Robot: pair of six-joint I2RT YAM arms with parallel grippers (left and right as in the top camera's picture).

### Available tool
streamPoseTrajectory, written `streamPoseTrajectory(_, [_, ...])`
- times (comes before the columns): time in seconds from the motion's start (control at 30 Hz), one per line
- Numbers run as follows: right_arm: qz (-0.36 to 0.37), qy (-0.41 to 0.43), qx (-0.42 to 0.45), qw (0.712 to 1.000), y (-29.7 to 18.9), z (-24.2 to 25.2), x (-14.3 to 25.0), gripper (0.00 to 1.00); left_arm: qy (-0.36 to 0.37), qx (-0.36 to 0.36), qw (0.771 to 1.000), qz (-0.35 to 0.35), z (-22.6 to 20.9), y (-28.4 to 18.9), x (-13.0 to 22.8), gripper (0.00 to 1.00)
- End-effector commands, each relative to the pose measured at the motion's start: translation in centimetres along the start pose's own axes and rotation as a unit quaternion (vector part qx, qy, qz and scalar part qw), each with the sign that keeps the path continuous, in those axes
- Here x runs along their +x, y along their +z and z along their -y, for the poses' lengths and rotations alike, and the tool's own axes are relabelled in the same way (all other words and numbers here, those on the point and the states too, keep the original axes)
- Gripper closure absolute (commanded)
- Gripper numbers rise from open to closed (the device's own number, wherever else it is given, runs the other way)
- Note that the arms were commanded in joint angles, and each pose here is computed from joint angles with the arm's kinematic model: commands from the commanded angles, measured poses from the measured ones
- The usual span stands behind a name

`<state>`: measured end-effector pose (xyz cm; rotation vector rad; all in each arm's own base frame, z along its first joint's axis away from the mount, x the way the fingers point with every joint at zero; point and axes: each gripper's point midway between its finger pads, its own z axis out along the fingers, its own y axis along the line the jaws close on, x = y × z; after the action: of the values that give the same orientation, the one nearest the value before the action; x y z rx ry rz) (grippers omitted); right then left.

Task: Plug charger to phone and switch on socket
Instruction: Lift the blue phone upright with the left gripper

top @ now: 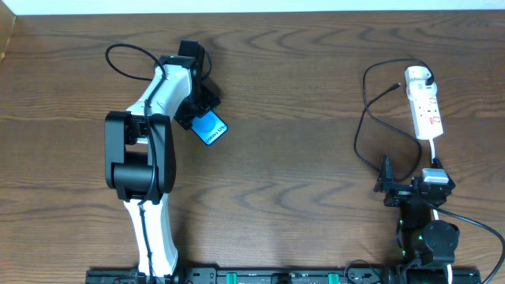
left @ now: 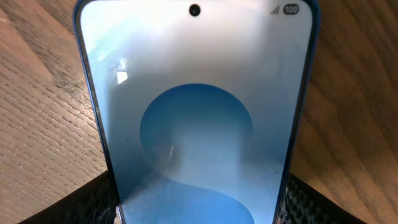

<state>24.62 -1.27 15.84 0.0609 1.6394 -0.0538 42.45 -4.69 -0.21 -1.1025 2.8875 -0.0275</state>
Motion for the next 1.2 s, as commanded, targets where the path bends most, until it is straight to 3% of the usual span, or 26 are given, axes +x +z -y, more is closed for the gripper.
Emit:
streamPoseTrajectory(0.0, [0.001,-0.006,-0.002,1.0,0.0,-0.1,0.0,0.01,0.012,-0.048,0.998,-0.037,-2.3,2.9,1.9,0.36])
streamPoseTrajectory(0.4, [0.001,-0.006,-0.002,1.0,0.0,-0.1,0.0,0.01,0.037,-0.041,0.997,-0.056,-2.0,1.5,2.4,0.42])
streamPoseTrajectory(0.8, [0.001,-0.006,-0.002,1.0,0.0,-0.1,0.0,0.01,0.054,0.012,0.994,-0.097,-1.0,-2.6,4.5,0.43])
streamPoseTrajectory(1.17, [0.001,-0.006,-0.002,1.0,0.0,-0.1,0.0,0.01,0.077,0.02,0.988,-0.133,-1.3,-3.3,6.1,0.44])
